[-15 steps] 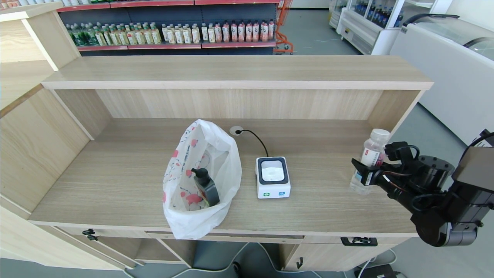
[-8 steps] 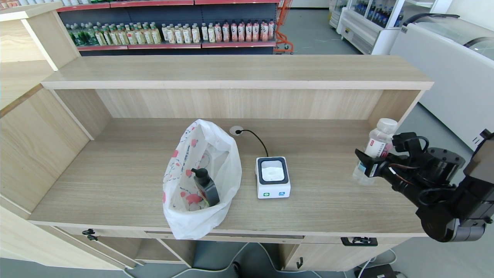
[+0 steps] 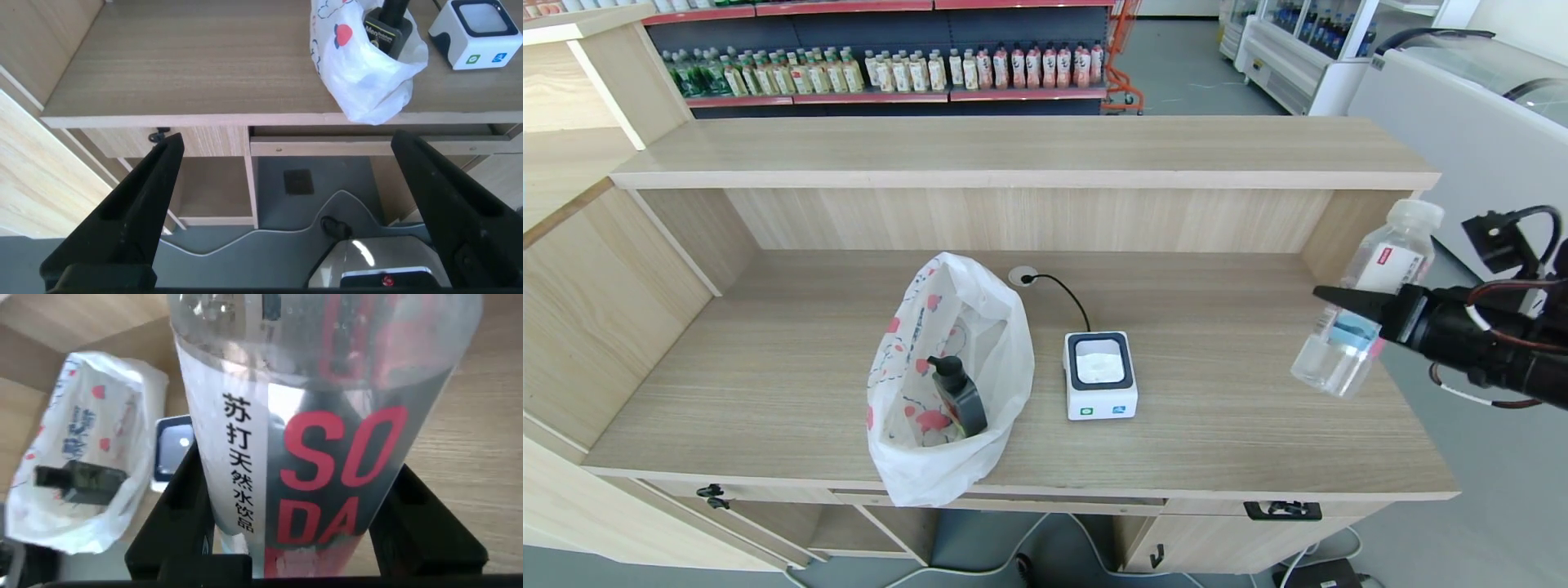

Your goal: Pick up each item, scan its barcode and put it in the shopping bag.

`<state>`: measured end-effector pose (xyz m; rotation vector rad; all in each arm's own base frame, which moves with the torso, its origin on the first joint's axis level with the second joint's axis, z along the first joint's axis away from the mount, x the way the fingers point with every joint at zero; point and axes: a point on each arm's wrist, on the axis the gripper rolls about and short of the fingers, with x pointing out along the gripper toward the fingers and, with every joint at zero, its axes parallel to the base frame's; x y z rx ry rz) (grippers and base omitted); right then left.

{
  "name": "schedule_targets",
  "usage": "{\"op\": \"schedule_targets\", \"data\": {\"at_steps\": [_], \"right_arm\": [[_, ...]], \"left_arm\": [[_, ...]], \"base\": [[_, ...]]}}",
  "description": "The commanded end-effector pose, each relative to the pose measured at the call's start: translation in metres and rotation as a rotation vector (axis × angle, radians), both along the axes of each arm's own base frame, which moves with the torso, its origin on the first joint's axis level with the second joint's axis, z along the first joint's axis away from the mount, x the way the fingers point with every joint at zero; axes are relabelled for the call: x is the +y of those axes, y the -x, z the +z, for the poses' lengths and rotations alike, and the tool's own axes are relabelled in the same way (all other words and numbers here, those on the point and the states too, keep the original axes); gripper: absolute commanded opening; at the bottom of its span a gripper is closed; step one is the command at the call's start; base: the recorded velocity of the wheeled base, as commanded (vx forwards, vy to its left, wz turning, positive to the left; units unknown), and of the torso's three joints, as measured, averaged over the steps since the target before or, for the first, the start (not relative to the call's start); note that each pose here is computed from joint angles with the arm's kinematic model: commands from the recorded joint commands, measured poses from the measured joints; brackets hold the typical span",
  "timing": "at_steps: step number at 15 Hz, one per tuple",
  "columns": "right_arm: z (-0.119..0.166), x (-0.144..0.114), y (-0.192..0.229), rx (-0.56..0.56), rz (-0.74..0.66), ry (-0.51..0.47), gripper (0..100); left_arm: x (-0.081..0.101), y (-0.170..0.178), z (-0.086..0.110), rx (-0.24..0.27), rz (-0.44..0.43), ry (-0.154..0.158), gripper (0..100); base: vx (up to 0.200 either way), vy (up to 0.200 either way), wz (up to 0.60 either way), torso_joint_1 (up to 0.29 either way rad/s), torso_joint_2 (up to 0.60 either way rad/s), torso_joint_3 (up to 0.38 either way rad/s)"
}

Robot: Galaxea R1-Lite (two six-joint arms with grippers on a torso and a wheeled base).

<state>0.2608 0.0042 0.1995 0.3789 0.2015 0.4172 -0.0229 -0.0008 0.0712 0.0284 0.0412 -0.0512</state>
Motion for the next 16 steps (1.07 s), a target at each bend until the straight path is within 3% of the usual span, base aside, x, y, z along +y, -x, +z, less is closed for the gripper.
{"op": "schedule_targets", "data": {"at_steps": [1, 3, 5, 8, 9, 11, 16], "right_arm": [[0.06, 0.022, 0.064, -0.171, 0.212, -0.068, 0], [0.085, 0.046, 0.09, -0.269, 0.378, -0.091, 0], [0.105, 0.059, 0.111, -0.304, 0.429, -0.113, 0], [0.11, 0.059, 0.142, -0.261, 0.51, -0.132, 0], [0.114, 0.059, 0.146, -0.226, 0.559, -0.185, 0], [0.125, 0.062, 0.154, -0.166, 0.741, -0.271, 0], [0.144, 0.079, 0.181, -0.114, 1.096, -0.323, 0]], "left_arm": [[0.0, 0.0, 0.0, 0.0, 0.0, 0.0, 100], [0.0, 0.0, 0.0, 0.0, 0.0, 0.0, 100], [0.0, 0.0, 0.0, 0.0, 0.0, 0.0, 100], [0.0, 0.0, 0.0, 0.0, 0.0, 0.0, 100], [0.0, 0.0, 0.0, 0.0, 0.002, 0.0, 100], [0.0, 0.0, 0.0, 0.0, 0.0, 0.0, 100], [0.0, 0.0, 0.0, 0.0, 0.0, 0.0, 100]], "base": [[0.0, 0.0, 0.0, 0.0, 0.0, 0.0], [0.0, 0.0, 0.0, 0.0, 0.0, 0.0], [0.0, 0.0, 0.0, 0.0, 0.0, 0.0], [0.0, 0.0, 0.0, 0.0, 0.0, 0.0], [0.0, 0.0, 0.0, 0.0, 0.0, 0.0], [0.0, 0.0, 0.0, 0.0, 0.0, 0.0], [0.0, 0.0, 0.0, 0.0, 0.0, 0.0]]}}
